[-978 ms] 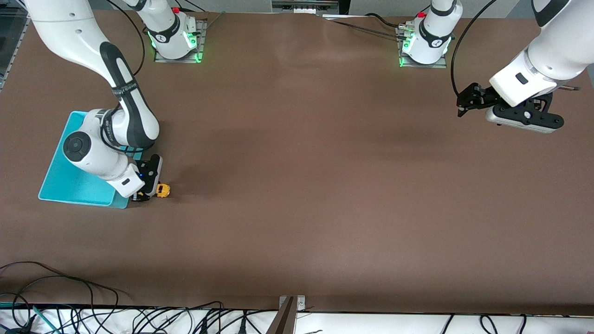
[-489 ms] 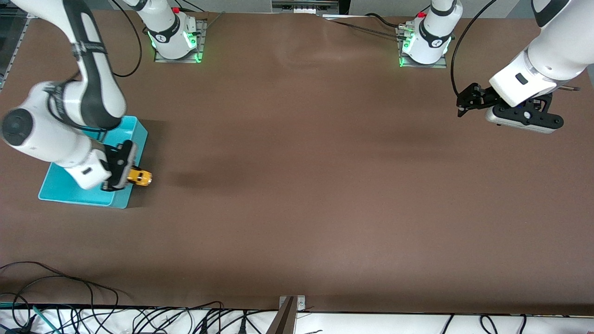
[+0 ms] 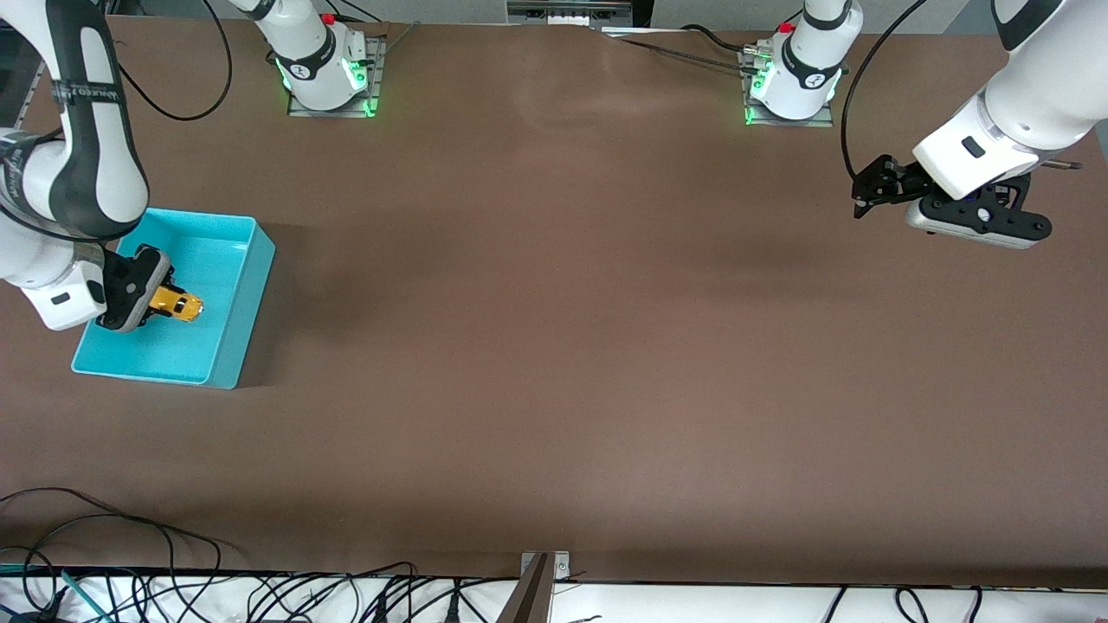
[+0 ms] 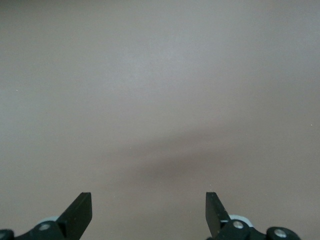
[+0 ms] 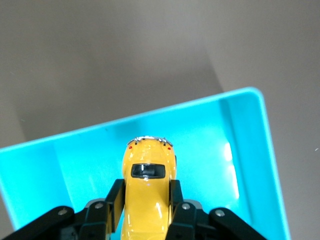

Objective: Wind up and store yellow beetle car
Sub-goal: 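Lift the car into the turquoise bin and open the right gripper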

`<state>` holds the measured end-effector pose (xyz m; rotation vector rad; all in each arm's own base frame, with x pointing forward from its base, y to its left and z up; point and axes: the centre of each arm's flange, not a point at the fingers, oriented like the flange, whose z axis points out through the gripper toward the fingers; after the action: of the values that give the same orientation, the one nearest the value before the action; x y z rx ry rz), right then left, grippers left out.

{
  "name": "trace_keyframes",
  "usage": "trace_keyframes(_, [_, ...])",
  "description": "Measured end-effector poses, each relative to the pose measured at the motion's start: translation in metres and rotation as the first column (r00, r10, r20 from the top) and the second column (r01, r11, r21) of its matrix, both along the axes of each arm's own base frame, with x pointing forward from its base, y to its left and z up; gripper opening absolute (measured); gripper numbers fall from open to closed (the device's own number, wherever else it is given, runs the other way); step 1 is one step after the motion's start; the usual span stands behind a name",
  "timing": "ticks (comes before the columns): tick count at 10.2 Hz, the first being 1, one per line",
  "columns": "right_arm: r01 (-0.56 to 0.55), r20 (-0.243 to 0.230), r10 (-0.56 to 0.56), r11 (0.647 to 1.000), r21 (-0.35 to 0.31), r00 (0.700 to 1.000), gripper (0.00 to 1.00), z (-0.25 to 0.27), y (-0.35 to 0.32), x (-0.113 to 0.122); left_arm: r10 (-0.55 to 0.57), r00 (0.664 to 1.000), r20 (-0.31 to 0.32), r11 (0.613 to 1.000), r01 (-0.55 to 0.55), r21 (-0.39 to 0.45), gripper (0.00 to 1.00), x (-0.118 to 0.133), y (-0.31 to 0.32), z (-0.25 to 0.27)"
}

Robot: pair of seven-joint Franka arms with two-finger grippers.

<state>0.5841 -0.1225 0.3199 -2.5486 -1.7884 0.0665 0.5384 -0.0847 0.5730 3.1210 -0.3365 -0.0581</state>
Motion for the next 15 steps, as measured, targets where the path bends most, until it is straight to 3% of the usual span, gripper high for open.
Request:
trace_keyframes(2, [0.006,0.031,-0.005,0.999,-0.033,1.0,0.41,-0.051,-0.008,-0.017,-0.004,1.0,0.0,1.0,0.004,0.0,1.0,0.0,-0.003,0.0])
trace_keyframes(5, [0.022,0.016,-0.021,0.998,-0.06,1.0,0.41,-0.1,-0.036,-0.039,-0.007,1.0,0.0,1.0,0.007,0.0,1.0,-0.001,-0.005,0.0])
trace_keyframes(11, [0.027,0.009,-0.027,0.998,-0.064,1.0,0.42,-0.108,-0.048,-0.043,-0.007,1.0,0.0,1.0,0.007,0.0,1.0,-0.001,-0.005,0.0])
trace_keyframes(14, [0.022,0.033,-0.02,0.998,-0.065,0.999,0.79,-0.099,-0.046,-0.036,-0.007,1.0,0.0,1.0,0.007,0.0,1.0,-0.001,-0.005,0.0])
trace_keyframes(15, [0.027,0.048,-0.024,0.998,-0.061,0.999,0.84,-0.084,-0.045,-0.027,-0.007,1.0,0.0,1.0,0.007,0.0,1.0,-0.001,-0.005,0.0])
